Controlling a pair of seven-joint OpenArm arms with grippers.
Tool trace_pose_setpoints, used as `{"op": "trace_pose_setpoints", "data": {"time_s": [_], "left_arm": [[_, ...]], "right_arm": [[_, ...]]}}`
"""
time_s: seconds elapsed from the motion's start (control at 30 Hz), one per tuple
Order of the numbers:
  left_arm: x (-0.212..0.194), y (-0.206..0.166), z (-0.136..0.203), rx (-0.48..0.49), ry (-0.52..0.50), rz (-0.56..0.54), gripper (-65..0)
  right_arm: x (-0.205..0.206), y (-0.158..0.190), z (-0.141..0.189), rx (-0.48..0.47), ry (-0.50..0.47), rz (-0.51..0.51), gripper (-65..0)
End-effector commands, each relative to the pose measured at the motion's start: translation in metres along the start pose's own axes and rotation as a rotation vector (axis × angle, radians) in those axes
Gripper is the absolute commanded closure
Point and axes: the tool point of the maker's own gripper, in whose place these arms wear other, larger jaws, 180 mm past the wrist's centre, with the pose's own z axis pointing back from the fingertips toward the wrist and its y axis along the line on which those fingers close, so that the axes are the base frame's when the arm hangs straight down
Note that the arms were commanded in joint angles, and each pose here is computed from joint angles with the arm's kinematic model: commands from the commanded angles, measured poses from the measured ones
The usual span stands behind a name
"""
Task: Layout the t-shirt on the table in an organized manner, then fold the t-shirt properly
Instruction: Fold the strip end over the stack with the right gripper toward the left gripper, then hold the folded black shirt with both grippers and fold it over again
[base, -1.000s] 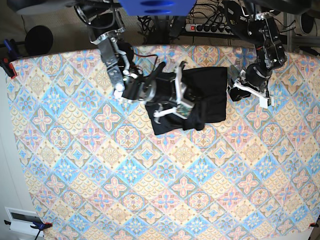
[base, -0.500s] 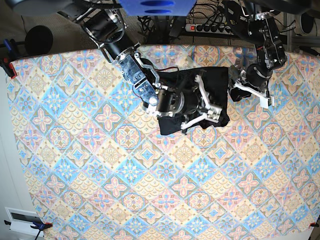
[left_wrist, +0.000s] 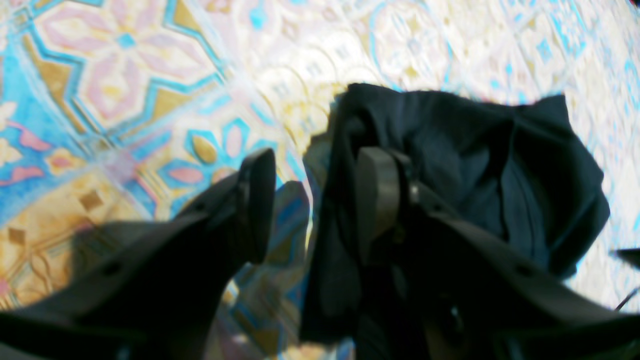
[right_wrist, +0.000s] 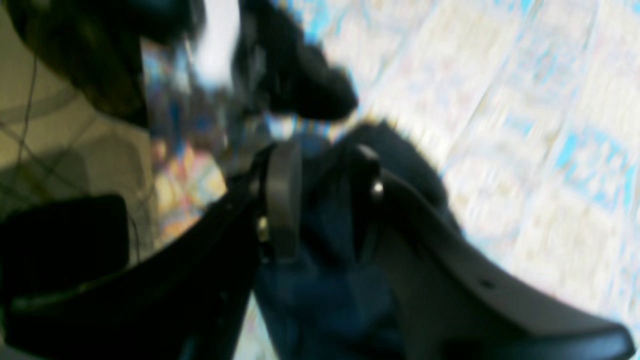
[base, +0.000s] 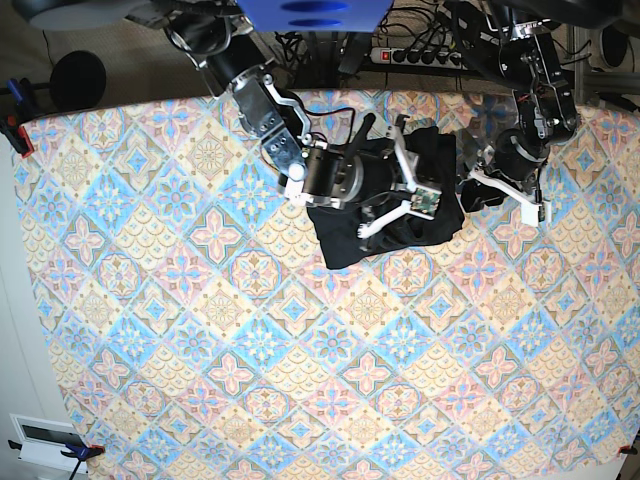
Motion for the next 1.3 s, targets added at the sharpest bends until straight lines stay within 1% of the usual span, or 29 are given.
{"op": "trace_pose_setpoints", "data": {"time_s": [0.0, 0.07, 0.13, 0.23, 0.3, 0.37, 0.5, 0.57, 0.67, 0.77, 0.87, 0.97, 1.17, 1.27], "left_arm": [[0.019, -0.012, 0.006, -0.045, -0.060, -0.013, -26.5], [0.030, -0.022, 0.013, -0.087, -0.090, -0.017, -26.5], [0.034, -0.026, 0.015, -0.110, -0.098, -0.016, -26.5], [0.036, -0.030, 0.015, -0.130, -0.106, -0.003, -26.5], [0.042, -0.035, 0.013, -0.142, -0.120, -0.005, -26.5], [0.039, -0.045, 0.002, -0.160, -0.100, -0.012, -26.5], [0.031, -0.045, -0.031, -0.124, -0.028, -0.058, -26.5], [0.027, -0.044, -0.047, -0.106, -0.010, -0.066, -26.5], [0.023, -0.026, -0.064, -0.024, 0.008, -0.111, -26.4], [0.018, -0.001, -0.073, 0.072, 0.030, -0.153, -26.4], [0.017, 0.009, -0.076, 0.104, 0.018, -0.168, -26.4], [0.020, 0.012, -0.077, 0.109, -0.010, -0.166, -26.4], [0.029, 0.009, -0.079, 0.104, -0.030, -0.163, -26.4], [0.035, 0.015, -0.077, 0.116, -0.047, -0.150, -26.4]], "right_arm": [[0.015, -0.016, 0.010, -0.042, -0.058, 0.012, -16.2], [-0.001, -0.027, 0.017, -0.073, -0.024, 0.007, -15.2], [-0.005, -0.035, 0.020, -0.092, -0.023, -0.010, -14.3], [-0.020, -0.059, 0.033, -0.156, -0.020, -0.049, -13.2], [-0.027, -0.071, 0.041, -0.188, -0.011, -0.062, -12.7], [-0.036, -0.075, 0.043, -0.197, 0.007, -0.068, -12.4], [-0.057, -0.079, 0.050, -0.205, 0.061, -0.063, -12.4], [-0.064, -0.082, 0.055, -0.213, 0.083, -0.053, -12.4], [-0.069, -0.082, 0.056, -0.212, 0.099, -0.051, -12.4], [-0.088, -0.067, 0.056, -0.185, 0.135, -0.070, -12.4], [-0.096, -0.060, 0.054, -0.170, 0.150, -0.083, -12.4], [-0.097, -0.050, 0.047, -0.134, 0.161, -0.073, -12.4], [-0.107, 0.002, 0.016, 0.030, 0.215, -0.019, -12.4], [-0.111, 0.025, 0.011, 0.095, 0.237, 0.030, -12.4]]}}
